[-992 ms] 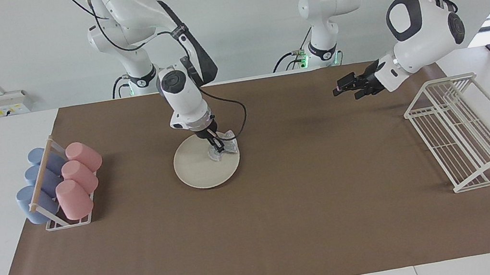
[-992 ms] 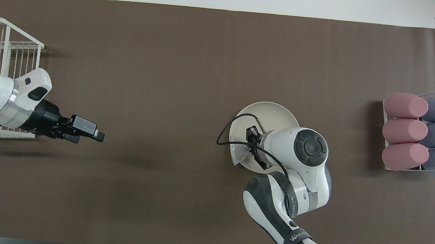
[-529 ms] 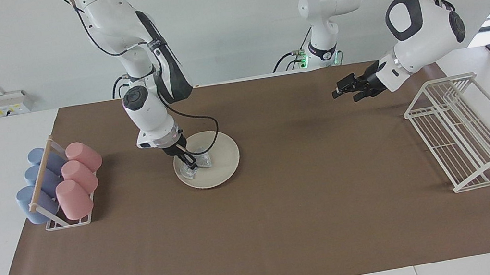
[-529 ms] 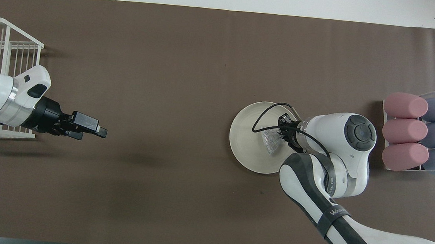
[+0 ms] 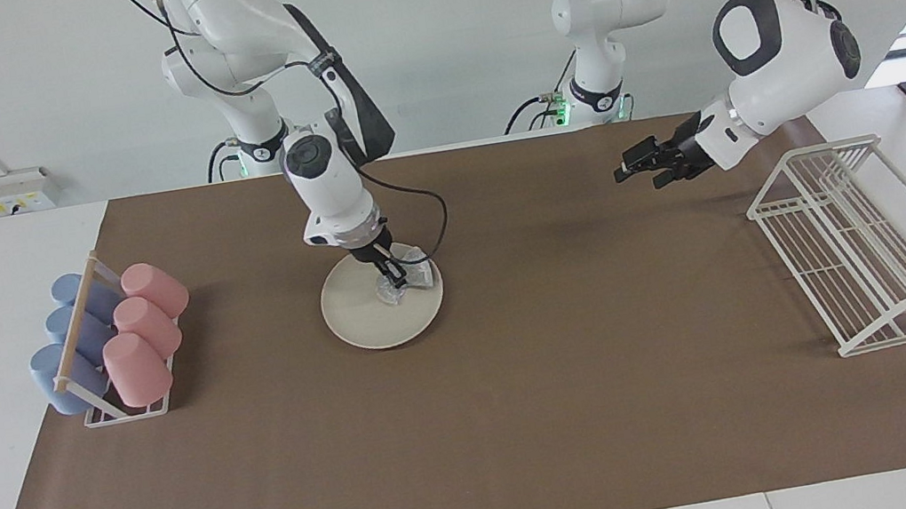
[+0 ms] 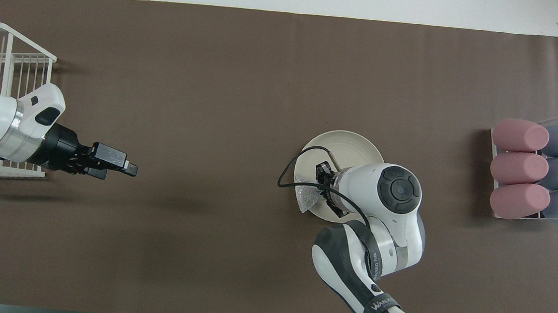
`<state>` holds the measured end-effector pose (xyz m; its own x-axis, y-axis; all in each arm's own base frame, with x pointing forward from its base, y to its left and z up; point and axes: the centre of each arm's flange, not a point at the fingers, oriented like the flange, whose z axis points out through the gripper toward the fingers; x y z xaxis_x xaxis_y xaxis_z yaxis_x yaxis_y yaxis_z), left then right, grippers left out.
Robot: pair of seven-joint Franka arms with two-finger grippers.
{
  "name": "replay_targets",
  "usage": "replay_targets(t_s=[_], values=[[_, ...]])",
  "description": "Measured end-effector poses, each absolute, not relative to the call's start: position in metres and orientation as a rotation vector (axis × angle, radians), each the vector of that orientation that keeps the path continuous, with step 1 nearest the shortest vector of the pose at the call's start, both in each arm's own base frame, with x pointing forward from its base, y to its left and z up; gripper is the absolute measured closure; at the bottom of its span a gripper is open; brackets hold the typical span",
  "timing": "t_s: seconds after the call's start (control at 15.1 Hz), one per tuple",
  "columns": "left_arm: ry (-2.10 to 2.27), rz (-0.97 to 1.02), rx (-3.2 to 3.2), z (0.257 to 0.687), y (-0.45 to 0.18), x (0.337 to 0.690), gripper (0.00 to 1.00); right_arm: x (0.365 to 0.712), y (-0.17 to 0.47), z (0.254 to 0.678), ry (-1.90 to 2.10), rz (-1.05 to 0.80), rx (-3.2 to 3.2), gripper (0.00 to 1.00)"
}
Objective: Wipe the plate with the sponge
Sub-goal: 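Rub the sponge in circles over the plate with the right gripper, then carry the sponge from the plate toward the left gripper with the right gripper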
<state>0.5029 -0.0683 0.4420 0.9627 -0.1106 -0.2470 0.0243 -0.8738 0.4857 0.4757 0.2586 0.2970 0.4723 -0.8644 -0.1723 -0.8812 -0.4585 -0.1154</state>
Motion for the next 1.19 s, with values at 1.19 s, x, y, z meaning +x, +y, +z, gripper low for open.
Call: replay_targets(t_s=[1.19], values=[[0.031,-0.294,1.966,0.412,-0.094,0.484,0.0,0.486,0.422,0.52,1.973,0.116,-2.315,0.9]])
